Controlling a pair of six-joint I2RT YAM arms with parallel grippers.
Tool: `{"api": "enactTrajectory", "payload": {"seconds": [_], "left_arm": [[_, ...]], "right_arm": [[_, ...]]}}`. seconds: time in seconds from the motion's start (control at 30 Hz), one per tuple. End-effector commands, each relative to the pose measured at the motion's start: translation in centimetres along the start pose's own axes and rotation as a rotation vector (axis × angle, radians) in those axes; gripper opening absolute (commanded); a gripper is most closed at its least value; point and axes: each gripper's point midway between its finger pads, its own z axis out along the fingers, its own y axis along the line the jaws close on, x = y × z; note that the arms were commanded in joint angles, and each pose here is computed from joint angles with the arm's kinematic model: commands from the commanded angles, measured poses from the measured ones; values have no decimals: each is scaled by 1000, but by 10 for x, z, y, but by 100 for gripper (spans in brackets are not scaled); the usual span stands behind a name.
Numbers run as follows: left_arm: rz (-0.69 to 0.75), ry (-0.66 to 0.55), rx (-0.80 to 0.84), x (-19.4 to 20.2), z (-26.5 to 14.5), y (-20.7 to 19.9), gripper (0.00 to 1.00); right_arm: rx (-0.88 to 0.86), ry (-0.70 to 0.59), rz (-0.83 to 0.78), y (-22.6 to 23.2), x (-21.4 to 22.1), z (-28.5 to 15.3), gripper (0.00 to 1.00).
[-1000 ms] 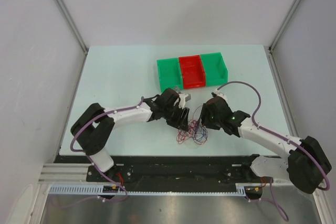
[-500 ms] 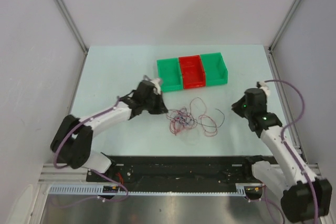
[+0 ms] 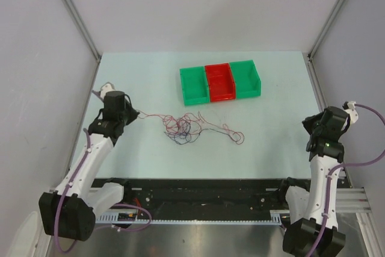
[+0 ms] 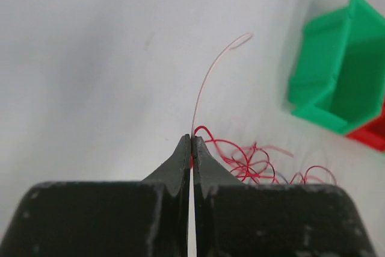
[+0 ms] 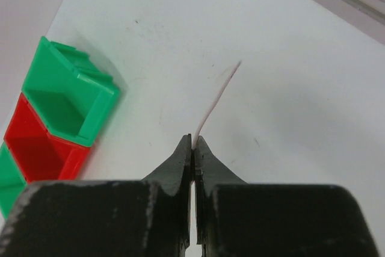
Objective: Untangle the cables
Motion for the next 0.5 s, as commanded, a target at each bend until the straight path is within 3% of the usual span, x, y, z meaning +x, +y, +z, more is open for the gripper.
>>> {"api": "enactTrajectory", "payload": {"seconds": [0.0,0.1,0.23,0.3,0.47], "left_arm": [[-139,-117,-209,-39,-12,49,0],[-169,-133,-237,-46,-13,59,0],[-210,-188,-272,-73,-18,69,0],[-227,-224,-287,-85,-23,74,0],[-325,-283,-352,-97,-31,103,0]], "right_arm": [[32,-99,-30,1,-36,-6,0],[11,-137,-8,4,-51,-11,0],[-28,-285,56,15,-100,-30,0],[-112,-309,49,35,-115,-40,0],[-39,-514,37,41,-182,-73,0]]}}
